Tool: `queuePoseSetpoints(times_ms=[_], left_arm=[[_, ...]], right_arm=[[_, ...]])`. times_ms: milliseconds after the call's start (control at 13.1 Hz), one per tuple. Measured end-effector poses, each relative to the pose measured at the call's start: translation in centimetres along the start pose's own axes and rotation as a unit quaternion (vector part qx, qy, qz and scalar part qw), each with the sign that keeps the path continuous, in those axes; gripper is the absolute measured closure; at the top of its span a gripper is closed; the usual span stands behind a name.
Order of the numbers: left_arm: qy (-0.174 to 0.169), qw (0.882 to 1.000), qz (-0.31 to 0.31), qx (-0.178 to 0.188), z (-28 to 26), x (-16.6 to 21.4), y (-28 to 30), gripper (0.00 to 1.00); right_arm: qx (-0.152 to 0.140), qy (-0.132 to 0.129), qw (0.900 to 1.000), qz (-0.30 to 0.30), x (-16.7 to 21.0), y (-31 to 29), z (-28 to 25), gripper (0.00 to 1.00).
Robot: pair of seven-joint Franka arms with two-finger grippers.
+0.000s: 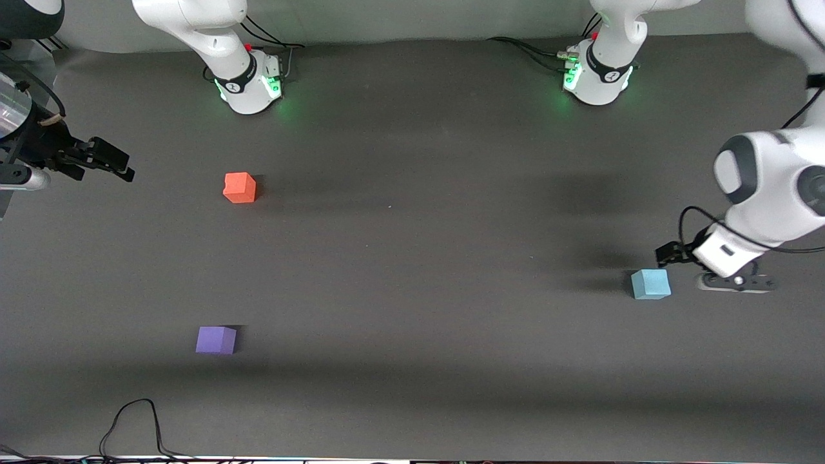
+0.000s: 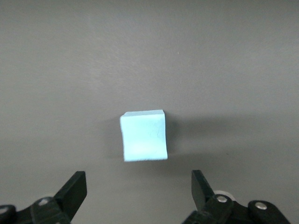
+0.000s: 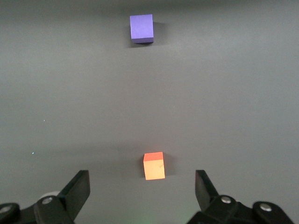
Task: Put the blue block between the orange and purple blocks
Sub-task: 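Lower the left gripper over the light blue cube and close on it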
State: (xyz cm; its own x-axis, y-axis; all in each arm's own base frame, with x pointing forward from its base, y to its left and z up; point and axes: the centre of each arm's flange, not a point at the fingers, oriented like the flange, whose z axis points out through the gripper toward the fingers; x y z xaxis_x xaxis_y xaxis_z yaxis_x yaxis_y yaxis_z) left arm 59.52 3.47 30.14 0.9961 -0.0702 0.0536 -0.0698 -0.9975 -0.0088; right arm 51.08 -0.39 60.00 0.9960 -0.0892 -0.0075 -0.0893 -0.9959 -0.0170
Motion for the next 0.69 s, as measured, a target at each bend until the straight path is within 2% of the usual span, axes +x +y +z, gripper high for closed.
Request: queuePoseSetpoints(times_ms=[306,688], left_arm=[[0.009,1.000,-0.002,0.001,9.0,-1.0,0.3,0.00],[0.018,1.000,-0.005,0.003,10.2,-0.2,-0.2,0.01]], right_arm=[[0.000,-0.001,1.000,0.000,0.0,0.0,0.2,0.00],[0.000,-0.002,1.000,0.000,0.0,0.0,0.3,0.00]])
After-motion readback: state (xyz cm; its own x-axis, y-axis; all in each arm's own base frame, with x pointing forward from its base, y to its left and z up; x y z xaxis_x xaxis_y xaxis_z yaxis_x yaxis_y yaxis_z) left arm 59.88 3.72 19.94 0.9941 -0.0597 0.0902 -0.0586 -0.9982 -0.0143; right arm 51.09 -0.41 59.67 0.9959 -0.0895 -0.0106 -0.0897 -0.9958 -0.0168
